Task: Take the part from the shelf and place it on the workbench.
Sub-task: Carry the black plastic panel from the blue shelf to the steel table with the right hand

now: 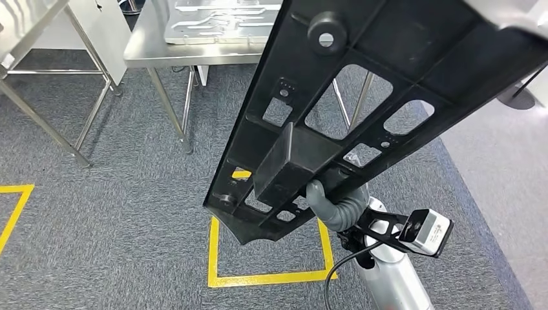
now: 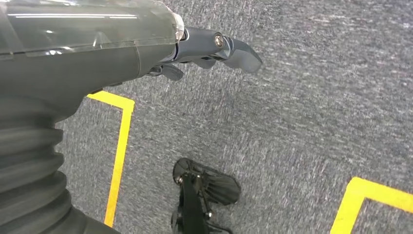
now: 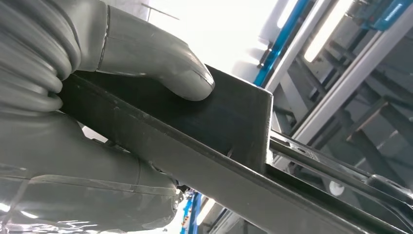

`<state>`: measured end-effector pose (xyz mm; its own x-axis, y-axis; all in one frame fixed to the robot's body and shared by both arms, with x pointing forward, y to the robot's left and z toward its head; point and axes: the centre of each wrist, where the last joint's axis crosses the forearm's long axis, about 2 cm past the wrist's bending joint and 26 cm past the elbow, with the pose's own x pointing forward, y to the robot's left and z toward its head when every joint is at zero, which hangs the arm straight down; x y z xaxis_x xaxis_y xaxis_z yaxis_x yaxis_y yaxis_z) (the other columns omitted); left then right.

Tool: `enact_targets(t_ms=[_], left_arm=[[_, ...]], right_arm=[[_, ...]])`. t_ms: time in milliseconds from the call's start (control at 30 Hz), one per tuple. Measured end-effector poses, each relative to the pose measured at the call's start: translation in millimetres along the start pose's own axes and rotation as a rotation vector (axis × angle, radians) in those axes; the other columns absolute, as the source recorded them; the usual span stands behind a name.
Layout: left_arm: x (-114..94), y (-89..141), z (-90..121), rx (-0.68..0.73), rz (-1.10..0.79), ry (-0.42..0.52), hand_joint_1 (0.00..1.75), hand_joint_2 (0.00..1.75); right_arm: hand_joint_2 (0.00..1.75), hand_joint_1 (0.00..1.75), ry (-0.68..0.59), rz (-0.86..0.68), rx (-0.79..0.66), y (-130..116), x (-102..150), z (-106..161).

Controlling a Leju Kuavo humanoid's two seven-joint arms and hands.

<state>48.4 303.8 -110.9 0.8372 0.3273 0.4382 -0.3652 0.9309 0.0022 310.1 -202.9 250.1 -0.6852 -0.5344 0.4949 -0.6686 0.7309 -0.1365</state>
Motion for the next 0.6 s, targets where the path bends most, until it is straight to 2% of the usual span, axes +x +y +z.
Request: enact_targets(t_ms=[600], left_arm=[[-0.4, 2.2, 0.1, 0.003, -0.007, -0.009, 0.00, 1.75]], right_arm=[[1.75, 1.75, -0.002, 0.000, -0.007, 0.3, -0.5, 2.7]])
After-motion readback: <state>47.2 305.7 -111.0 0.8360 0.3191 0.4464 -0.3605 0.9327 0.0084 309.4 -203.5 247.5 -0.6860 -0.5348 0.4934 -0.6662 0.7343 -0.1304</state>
